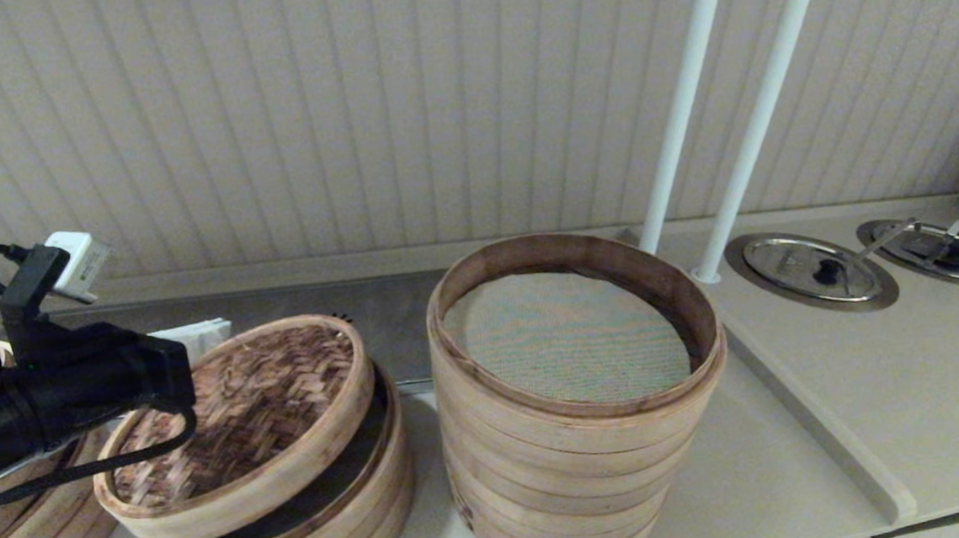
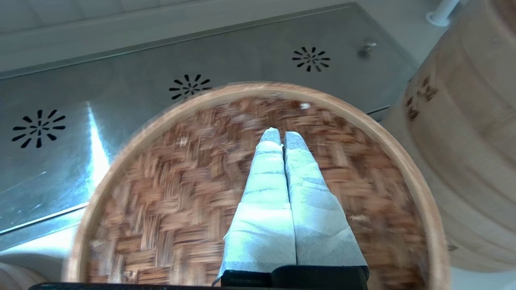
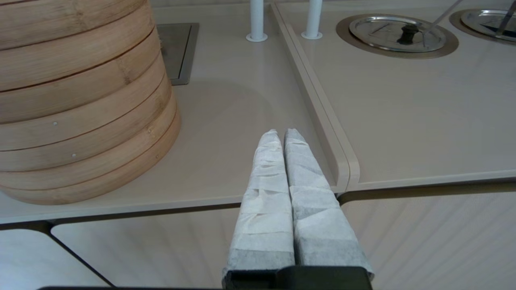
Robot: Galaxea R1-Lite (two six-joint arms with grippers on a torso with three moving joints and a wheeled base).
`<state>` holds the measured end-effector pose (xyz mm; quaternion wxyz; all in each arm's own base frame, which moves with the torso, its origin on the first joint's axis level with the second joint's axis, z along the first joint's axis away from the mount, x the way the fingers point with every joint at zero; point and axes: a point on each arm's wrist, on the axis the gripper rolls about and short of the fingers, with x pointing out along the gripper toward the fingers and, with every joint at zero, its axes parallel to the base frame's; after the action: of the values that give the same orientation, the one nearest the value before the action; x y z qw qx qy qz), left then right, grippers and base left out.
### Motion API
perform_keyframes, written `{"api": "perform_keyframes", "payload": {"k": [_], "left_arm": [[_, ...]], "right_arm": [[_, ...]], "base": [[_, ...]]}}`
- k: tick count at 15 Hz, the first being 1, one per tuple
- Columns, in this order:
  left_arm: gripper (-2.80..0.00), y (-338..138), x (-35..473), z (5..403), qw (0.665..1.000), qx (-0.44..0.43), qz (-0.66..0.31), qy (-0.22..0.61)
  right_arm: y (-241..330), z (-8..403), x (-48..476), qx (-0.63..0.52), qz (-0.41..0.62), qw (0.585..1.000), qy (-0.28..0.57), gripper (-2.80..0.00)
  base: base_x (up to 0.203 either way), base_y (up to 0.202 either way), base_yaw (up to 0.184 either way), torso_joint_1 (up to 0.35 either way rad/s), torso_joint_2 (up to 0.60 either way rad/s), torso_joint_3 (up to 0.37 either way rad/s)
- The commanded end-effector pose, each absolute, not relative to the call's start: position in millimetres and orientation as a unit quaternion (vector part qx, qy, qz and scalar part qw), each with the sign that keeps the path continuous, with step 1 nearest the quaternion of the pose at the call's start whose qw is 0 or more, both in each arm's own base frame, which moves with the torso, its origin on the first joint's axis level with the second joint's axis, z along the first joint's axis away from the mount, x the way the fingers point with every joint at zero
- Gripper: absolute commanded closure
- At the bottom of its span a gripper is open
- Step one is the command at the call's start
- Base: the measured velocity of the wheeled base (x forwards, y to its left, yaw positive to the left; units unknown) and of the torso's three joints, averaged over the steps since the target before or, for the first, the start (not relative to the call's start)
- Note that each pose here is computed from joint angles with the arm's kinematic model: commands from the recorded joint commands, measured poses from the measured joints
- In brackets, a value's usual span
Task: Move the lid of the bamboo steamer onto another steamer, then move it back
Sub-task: Pick up the steamer
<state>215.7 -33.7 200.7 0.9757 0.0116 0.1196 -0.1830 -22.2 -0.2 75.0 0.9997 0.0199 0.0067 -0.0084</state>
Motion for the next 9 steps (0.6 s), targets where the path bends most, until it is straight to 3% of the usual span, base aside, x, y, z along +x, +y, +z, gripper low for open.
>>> {"api": "perform_keyframes", "payload": {"k": [1, 7, 8, 9], "left_arm": [[0.00, -34.1, 215.0, 213.4, 0.978, 0.011, -0.184, 0.100], [0.00, -34.7, 216.6, 202.5, 0.974, 0.010, -0.185, 0.133], [-2.49, -34.9, 218.0, 198.1, 0.973, 0.009, -0.184, 0.140], [-2.80, -35.3, 221.0, 195.1, 0.972, 0.009, -0.184, 0.145]], "right_arm": [[-0.2, 74.2, -22.0, 0.020, -0.009, 1.000, 0.008, 0.00], [-0.2, 74.2, -22.0, 0.020, -0.009, 1.000, 0.008, 0.00], [-0.2, 74.2, -22.0, 0.020, -0.009, 1.000, 0.008, 0.00], [-0.2, 74.2, -22.0, 0.020, -0.009, 1.000, 0.008, 0.00]], "base": [[0.000, 0.000, 0.000, 0.000, 0.00, 0.000], [0.000, 0.000, 0.000, 0.000, 0.00, 0.000], [0.000, 0.000, 0.000, 0.000, 0.00, 0.000], [0.000, 0.000, 0.000, 0.000, 0.00, 0.000]]}}
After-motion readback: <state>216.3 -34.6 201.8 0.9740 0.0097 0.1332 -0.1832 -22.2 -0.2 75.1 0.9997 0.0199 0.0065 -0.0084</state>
